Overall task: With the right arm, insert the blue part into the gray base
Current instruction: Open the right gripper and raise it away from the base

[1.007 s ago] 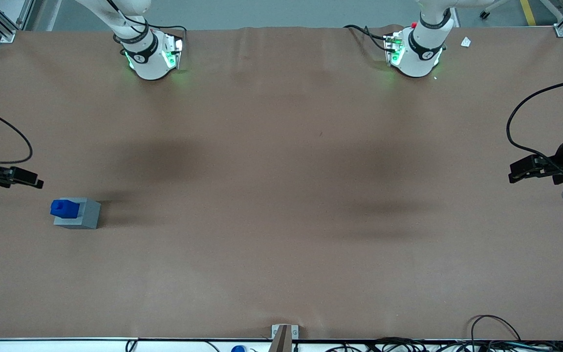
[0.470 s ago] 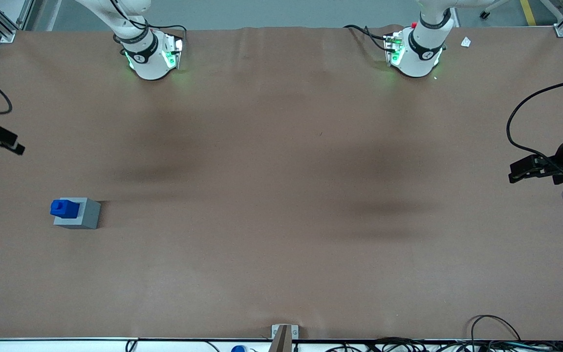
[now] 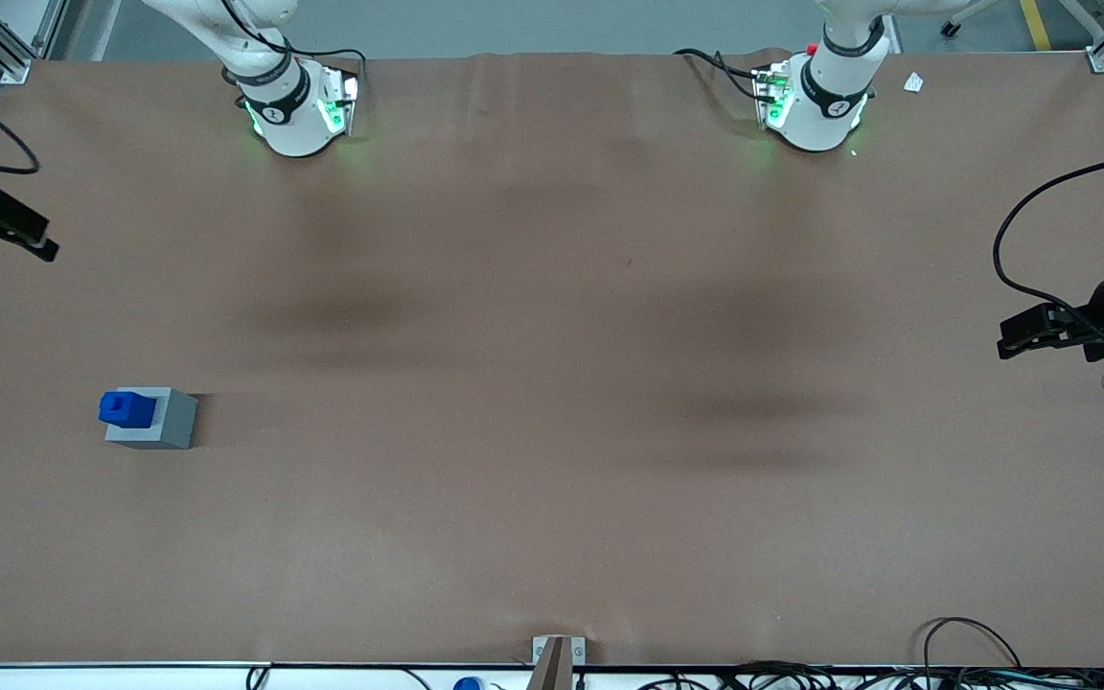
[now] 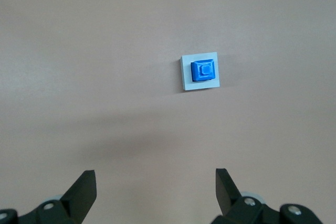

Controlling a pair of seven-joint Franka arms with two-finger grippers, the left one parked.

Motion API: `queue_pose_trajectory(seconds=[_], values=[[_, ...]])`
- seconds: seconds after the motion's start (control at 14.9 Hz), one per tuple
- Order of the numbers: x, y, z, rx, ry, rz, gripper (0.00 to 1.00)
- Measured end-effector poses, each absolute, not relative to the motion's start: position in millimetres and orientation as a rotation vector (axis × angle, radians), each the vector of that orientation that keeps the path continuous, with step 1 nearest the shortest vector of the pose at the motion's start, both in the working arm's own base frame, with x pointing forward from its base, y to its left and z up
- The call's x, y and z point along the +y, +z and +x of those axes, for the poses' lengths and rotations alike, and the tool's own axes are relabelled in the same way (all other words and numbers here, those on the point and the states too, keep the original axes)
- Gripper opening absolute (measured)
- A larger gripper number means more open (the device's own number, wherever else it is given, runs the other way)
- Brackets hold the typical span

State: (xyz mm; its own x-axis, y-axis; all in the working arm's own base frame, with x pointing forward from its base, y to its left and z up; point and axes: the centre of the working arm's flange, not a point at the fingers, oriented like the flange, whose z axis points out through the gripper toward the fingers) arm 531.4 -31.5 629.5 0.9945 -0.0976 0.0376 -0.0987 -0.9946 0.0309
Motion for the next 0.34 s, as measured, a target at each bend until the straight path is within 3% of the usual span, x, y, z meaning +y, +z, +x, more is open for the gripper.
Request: queue_pose_trajectory(seconds=[0.34], values=[[-28.5, 638.6, 533.0, -0.163, 0.085, 3.09, 1.0]])
